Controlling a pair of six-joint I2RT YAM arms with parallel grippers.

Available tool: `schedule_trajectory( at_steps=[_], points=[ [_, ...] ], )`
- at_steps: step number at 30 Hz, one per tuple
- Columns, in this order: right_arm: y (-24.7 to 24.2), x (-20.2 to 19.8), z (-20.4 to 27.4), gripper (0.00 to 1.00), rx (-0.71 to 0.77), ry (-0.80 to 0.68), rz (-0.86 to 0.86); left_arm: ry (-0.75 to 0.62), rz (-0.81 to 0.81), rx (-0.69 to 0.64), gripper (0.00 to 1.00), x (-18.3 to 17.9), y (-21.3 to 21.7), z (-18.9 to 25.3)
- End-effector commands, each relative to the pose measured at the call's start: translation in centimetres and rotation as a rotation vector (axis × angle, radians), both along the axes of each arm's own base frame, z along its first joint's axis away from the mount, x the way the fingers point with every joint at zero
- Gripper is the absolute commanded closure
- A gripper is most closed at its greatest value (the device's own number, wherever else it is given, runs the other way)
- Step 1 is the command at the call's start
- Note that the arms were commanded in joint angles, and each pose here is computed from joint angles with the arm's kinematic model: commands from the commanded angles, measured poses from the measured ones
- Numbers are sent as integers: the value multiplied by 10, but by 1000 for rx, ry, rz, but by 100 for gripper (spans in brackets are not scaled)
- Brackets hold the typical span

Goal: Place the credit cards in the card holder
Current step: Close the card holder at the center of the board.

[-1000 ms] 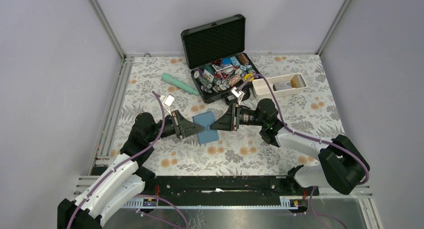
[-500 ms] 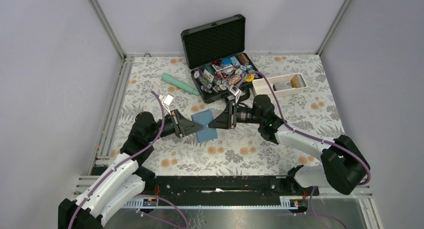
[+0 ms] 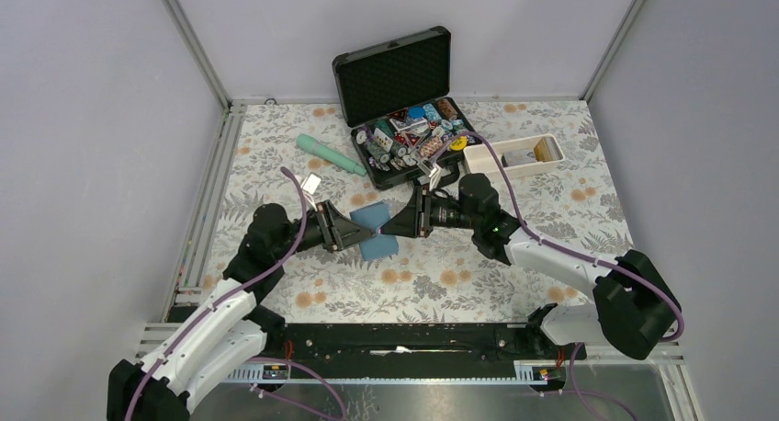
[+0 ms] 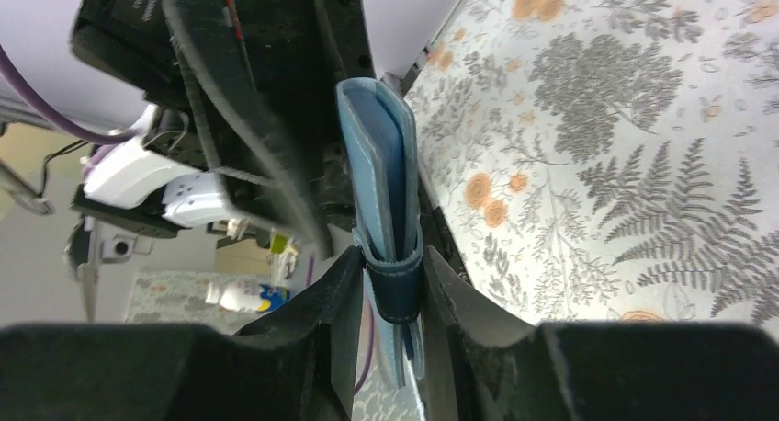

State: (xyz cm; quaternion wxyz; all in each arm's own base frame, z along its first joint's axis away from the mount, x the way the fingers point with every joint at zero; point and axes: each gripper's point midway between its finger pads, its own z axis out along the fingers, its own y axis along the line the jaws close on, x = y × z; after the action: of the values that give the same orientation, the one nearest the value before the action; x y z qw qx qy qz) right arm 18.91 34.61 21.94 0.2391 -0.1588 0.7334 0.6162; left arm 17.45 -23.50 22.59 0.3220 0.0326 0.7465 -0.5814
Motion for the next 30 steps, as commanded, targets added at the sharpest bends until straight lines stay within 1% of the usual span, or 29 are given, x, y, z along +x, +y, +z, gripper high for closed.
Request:
schedule_trajectory(
  at_steps=[1,3,4,6,9,14,19,24,30],
  points=[
    [-3,15,-3,100,-20,-42,-116,-83,10,17,32,6,-2,14],
    [-12,26,-11,100,-54,-15,-172,-70,44,75,5,12,2,2],
    [-20,34,-17,100,-77,7,-207,-66,66,102,2,16,5,-2],
    [-38,48,-31,100,-116,48,-276,-57,94,150,1,21,10,-11],
    [-64,65,-50,100,-171,63,-362,-49,114,183,1,27,14,-17],
    [-104,85,-89,100,-350,55,-484,-42,140,197,1,34,20,-19],
    [-132,95,-120,100,-432,87,-529,-17,203,218,1,43,31,-26],
    [-148,101,-147,100,-478,140,-533,10,292,255,1,52,49,-36],
    [-163,109,-174,100,-540,211,-567,24,353,287,1,55,65,-43]
  ],
)
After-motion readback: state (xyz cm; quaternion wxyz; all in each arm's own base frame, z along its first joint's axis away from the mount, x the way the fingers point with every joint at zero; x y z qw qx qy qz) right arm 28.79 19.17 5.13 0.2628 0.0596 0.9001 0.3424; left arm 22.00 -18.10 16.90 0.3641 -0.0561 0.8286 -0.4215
